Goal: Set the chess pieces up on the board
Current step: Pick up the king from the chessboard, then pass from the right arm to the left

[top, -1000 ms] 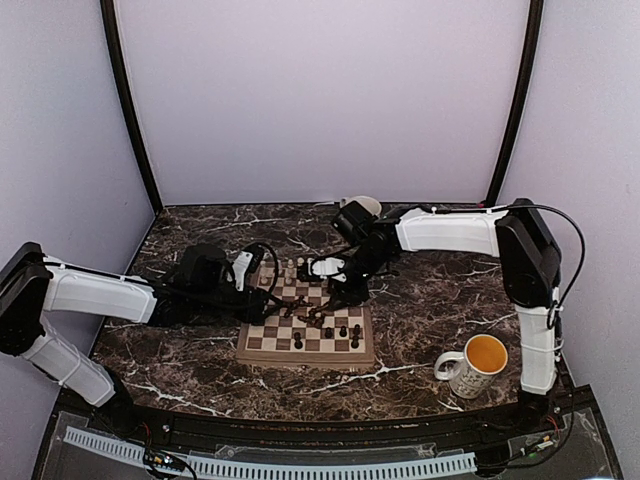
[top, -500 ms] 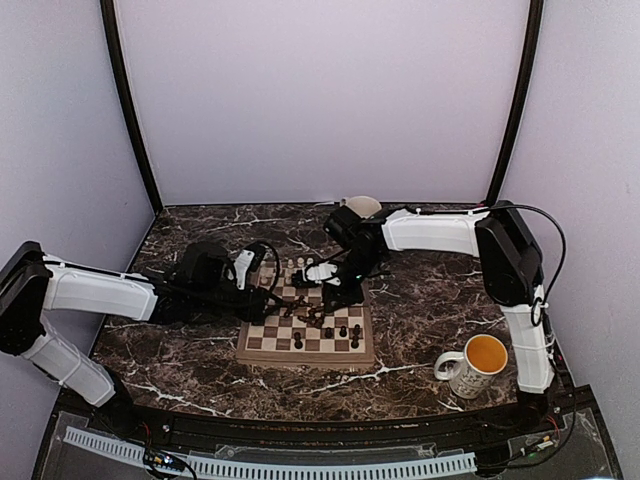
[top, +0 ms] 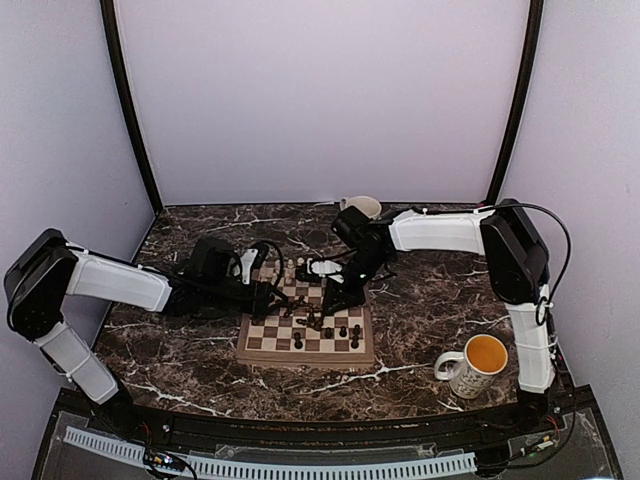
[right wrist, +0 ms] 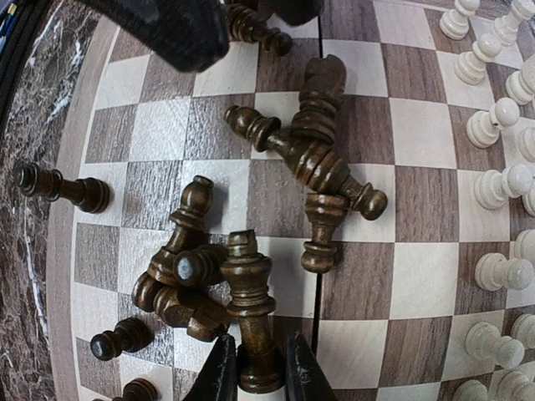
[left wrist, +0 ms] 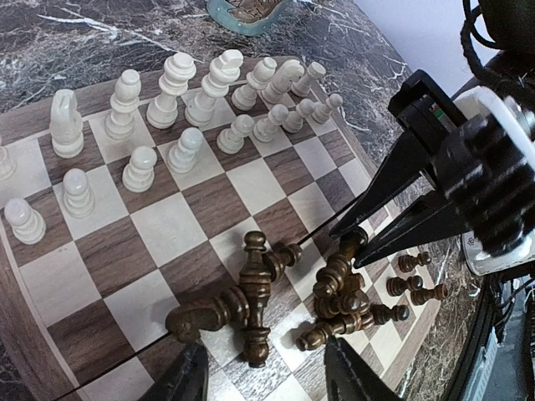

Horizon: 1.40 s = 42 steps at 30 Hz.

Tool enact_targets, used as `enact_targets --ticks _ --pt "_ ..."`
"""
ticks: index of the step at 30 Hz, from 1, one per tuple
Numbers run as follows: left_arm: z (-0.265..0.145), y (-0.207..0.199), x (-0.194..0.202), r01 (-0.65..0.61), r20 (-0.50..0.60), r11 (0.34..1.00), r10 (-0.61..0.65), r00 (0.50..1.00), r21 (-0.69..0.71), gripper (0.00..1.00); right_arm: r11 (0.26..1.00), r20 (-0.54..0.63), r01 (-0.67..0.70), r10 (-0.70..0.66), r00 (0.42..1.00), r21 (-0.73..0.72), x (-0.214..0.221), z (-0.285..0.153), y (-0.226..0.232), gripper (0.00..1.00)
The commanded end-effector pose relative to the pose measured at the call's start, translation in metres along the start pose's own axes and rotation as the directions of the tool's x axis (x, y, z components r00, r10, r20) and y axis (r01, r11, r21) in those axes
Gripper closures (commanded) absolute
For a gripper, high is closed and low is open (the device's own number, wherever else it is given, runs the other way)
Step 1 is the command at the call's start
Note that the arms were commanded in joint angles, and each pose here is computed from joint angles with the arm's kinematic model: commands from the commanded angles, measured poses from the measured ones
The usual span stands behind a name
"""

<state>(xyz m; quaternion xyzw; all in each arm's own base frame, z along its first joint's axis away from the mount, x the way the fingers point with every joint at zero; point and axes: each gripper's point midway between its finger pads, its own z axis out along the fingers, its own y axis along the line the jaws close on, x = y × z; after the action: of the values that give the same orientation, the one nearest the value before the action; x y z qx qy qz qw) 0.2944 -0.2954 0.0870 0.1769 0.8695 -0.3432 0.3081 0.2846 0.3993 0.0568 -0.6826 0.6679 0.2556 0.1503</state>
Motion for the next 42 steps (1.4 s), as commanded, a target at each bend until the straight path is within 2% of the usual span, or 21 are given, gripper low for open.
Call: enact_targets --ticks 1,10,22,36,37,40,42 --pt "0.005 -0.02 -0.02 0.037 0.026 0.993 -0.04 0.999 0.117 0.5 0.998 0.145 -0.067 0.068 0.987 -0.013 -0.027 -0.025 -0.002 0.88" --pt "0.024 -0.041 -0.02 0.059 -0.037 0.962 -0.051 0.998 0.268 0.53 0.993 0.193 -0.101 0.111 0.975 -0.058 -0.037 -0.028 0.0 0.88" --pt "0.034 -0.044 -0.02 0.088 -0.05 0.948 -0.076 0.996 0.307 0.57 0.985 0.223 -0.126 0.151 0.963 -0.121 -0.042 -0.027 0.006 0.87" --pt "0.035 -0.053 -0.019 0.098 -0.069 0.926 -0.078 0.995 0.363 0.78 0.982 0.229 -0.135 0.161 0.96 -0.129 -0.044 -0.028 0.007 0.87" --pt "0.035 -0.053 -0.019 0.099 -0.069 0.925 -0.079 0.995 0.366 0.78 0.982 0.229 -0.137 0.164 0.959 -0.129 -0.043 -0.028 0.006 0.87" --pt "0.035 -0.053 -0.019 0.106 -0.074 0.924 -0.085 0.994 0.368 0.69 0.982 0.237 -0.137 0.165 0.957 -0.13 -0.046 -0.03 0.006 0.87" --pt "0.036 -0.053 -0.018 0.109 -0.078 0.925 -0.087 0.993 0.364 0.68 0.982 0.239 -0.14 0.168 0.956 -0.131 -0.046 -0.03 0.005 0.87"
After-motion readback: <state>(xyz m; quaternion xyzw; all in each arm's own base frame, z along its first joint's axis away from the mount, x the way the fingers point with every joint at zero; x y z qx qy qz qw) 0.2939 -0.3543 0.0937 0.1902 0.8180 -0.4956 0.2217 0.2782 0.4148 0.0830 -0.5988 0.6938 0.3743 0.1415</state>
